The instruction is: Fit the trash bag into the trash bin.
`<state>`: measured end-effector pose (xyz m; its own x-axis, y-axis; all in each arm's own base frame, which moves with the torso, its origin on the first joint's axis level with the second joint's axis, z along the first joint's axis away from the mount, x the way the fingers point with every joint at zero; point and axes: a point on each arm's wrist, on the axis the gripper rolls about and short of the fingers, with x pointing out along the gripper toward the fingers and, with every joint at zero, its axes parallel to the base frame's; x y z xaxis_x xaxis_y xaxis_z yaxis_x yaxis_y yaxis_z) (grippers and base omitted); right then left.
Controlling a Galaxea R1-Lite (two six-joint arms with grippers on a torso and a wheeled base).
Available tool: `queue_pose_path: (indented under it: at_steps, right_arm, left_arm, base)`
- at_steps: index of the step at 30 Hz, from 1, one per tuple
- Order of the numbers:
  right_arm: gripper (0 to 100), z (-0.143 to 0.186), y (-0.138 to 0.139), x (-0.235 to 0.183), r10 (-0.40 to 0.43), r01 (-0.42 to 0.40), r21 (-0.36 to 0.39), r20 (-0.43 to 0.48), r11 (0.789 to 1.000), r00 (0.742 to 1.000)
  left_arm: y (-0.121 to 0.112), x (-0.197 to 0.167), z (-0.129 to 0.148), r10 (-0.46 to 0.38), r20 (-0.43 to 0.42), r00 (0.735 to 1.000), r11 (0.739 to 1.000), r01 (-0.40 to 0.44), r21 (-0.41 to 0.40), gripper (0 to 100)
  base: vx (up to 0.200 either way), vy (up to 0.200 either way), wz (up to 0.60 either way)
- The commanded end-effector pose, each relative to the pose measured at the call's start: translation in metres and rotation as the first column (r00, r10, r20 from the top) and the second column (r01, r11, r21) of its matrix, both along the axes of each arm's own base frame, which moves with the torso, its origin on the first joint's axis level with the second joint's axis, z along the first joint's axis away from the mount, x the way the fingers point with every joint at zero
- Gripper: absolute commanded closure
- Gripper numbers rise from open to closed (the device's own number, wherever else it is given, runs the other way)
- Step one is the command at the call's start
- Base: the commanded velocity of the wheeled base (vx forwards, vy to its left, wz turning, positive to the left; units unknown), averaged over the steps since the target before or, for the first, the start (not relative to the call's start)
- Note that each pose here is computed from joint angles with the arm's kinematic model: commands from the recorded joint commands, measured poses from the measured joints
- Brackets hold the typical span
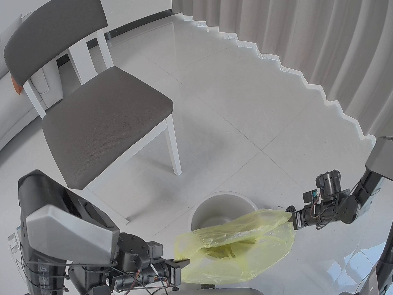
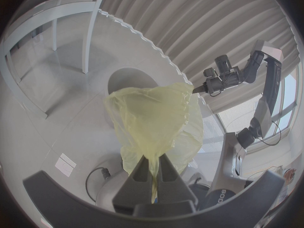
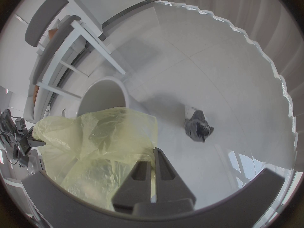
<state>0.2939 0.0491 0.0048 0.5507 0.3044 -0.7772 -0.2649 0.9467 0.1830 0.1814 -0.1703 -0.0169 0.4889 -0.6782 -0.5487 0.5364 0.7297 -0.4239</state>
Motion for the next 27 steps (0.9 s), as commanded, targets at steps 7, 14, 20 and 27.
queue_pose_path:
  at_steps: [7, 14, 20, 27]
  right_arm:
    - [100, -0.029, -0.003, 0.058, -0.037, 0.038, 0.032, -0.020, 0.999, 0.999]
    - [100, -0.033, 0.014, 0.046, 0.015, -0.013, 0.027, -0.054, 1.000, 0.998]
    - [100, -0.034, -0.002, 0.050, -0.026, 0.028, 0.025, -0.049, 0.999, 0.998]
    - [100, -0.023, -0.019, 0.051, -0.072, 0.072, 0.029, -0.016, 0.997, 0.997]
  left_arm:
    - [0.016, 0.059, -0.021, 0.154, 0.038, 0.987, 0.987, -0.152, -0.042, 100]
    - [0.038, 0.042, -0.024, 0.196, -0.027, 0.980, 0.980, -0.195, 0.025, 100]
    - [0.028, 0.057, -0.022, 0.184, 0.034, 0.982, 0.983, -0.184, -0.014, 100]
    - [0.006, 0.086, -0.019, 0.172, 0.127, 0.977, 0.983, -0.161, -0.091, 100]
  base:
    - [0.000, 0.000, 0.00]
    - [0.000, 0.000, 0.00]
    - [0.000, 0.000, 0.00]
    - [0.000, 0.000, 0.00]
